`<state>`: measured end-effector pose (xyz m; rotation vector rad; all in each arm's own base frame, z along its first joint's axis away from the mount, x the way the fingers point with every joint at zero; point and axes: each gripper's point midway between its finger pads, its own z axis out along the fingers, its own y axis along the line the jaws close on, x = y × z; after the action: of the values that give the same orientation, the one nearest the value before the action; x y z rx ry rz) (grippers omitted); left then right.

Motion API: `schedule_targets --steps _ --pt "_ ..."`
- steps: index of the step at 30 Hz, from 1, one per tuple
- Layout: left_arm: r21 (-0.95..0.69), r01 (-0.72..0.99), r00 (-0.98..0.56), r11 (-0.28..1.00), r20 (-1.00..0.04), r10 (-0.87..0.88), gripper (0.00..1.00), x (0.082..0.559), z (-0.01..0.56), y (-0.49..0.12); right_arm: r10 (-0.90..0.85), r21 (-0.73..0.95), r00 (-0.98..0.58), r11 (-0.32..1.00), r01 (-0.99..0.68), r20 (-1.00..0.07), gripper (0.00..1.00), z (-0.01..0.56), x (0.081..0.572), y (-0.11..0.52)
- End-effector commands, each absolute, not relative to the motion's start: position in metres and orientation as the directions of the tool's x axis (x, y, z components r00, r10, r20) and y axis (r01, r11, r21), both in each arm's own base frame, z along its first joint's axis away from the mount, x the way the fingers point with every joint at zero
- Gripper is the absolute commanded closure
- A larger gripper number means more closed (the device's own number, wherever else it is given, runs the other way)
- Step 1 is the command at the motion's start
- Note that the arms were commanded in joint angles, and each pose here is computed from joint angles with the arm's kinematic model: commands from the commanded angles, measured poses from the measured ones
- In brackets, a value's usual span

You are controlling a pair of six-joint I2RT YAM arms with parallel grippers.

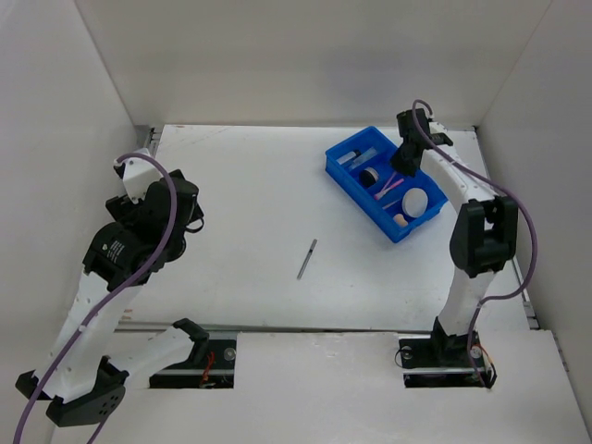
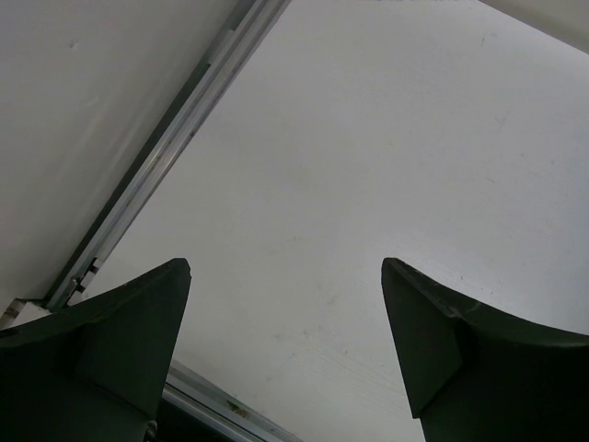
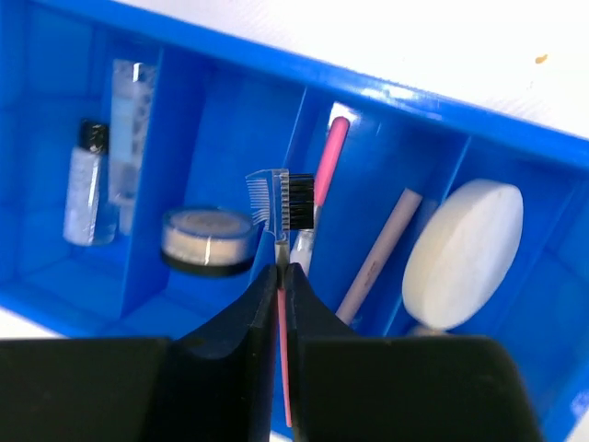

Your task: Organize the makeup

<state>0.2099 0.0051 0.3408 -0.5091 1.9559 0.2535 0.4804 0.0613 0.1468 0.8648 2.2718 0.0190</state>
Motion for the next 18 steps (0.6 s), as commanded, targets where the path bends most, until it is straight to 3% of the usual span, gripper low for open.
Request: schedule_targets --steps 1,2,3,8,10,12,16,18 --pt "-0.024 -0.477 -0.348 0.878 -0.913 -0.214 0.18 0.208 0.347 0.013 0.602 0.307 -0.514 0.779 0.547 -0.611 0.88 0.166 0.501 0.062" --pt "-0.032 -0.477 -0.341 0.878 -0.914 -0.218 0.18 0.208 0.350 0.013 0.602 0.305 -0.516 0.779 0.548 -0.609 0.83 0.164 0.503 0.062" --pt "-0.024 -0.477 -0.348 0.878 -0.913 -0.214 0.18 0.210 0.349 0.012 0.593 0.298 -0.522 0.785 0.543 -0.613 0.72 0.166 0.503 0.062" --pt "-0.024 -0.477 -0.348 0.878 -0.913 -0.214 0.18 0.210 0.349 0.012 0.594 0.303 -0.509 0.783 0.542 -0.624 0.50 0.176 0.494 0.059" --pt "-0.024 -0.477 -0.348 0.878 -0.913 -0.214 0.18 0.210 0.349 0.012 0.597 0.321 -0.492 0.782 0.534 -0.634 0.50 0.188 0.487 0.058" --pt "-0.024 -0.477 -0.348 0.878 -0.913 -0.214 0.18 0.210 0.349 0.012 0.589 0.335 -0.477 0.788 0.516 -0.652 0.57 0.200 0.481 0.056" --pt "-0.027 -0.472 -0.353 0.881 -0.910 -0.216 0.18 0.210 0.348 0.010 0.457 0.323 -0.579 0.889 0.325 -0.675 0.60 0.210 0.433 0.134" --pt "-0.023 -0.478 -0.348 0.878 -0.913 -0.213 0.18 0.210 0.349 0.012 0.398 0.294 -0.661 0.917 0.270 -0.636 0.55 0.183 0.398 0.170"
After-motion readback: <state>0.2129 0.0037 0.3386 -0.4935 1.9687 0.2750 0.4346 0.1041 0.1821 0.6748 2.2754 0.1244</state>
